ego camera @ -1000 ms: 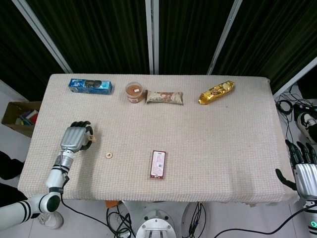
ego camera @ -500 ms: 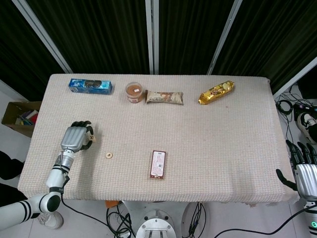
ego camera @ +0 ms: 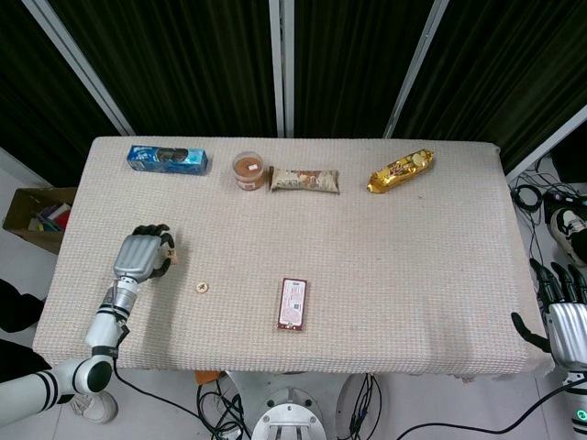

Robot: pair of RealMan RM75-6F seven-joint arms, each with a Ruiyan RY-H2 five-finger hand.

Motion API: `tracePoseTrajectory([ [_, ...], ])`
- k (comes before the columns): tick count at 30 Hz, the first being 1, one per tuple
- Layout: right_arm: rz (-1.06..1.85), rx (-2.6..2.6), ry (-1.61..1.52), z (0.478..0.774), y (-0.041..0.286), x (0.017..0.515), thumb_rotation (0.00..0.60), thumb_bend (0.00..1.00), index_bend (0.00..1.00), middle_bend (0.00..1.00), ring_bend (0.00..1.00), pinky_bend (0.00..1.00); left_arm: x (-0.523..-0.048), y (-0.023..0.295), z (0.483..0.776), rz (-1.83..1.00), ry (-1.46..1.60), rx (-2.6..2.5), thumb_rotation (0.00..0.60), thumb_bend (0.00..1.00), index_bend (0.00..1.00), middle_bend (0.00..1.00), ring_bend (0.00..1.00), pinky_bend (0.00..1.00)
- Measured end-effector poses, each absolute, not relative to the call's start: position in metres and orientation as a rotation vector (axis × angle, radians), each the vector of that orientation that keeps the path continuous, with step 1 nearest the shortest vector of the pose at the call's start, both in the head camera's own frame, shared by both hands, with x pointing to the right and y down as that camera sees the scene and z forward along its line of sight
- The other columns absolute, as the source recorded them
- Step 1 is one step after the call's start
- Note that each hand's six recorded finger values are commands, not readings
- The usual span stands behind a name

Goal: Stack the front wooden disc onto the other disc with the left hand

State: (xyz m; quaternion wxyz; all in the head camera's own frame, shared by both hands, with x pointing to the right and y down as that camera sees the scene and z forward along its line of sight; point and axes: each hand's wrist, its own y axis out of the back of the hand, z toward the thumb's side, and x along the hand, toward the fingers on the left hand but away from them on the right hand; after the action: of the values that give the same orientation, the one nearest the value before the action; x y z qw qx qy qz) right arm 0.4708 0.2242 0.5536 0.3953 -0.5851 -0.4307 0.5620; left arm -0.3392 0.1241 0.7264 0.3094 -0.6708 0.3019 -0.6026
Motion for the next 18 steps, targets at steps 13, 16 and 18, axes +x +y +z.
tracePoseTrajectory([
  [13, 1.419, -1.483, -1.097, 0.5531, 0.2239, 0.4708, 0.600, 0.22, 0.04, 0.18, 0.04, 0.03, -0.3396, 0.1261, 0.7229, -1.584, 0.798, -1.772, 0.600, 0.40, 0.41, 0.18, 0.16, 0.18],
  [16, 1.421, -1.483, -1.097, 0.5533, 0.2243, 0.4709, 0.600, 0.22, 0.04, 0.18, 0.04, 0.03, -0.3402, 0.1257, 0.7240, -1.588, 0.799, -1.773, 0.600, 0.40, 0.39, 0.17, 0.16, 0.18],
  [18, 1.421, -1.482, -1.098, 0.5532, 0.2245, 0.4710, 0.600, 0.22, 0.04, 0.18, 0.04, 0.03, -0.3400, 0.1256, 0.7247, -1.590, 0.798, -1.775, 0.600, 0.40, 0.39, 0.17, 0.16, 0.18],
])
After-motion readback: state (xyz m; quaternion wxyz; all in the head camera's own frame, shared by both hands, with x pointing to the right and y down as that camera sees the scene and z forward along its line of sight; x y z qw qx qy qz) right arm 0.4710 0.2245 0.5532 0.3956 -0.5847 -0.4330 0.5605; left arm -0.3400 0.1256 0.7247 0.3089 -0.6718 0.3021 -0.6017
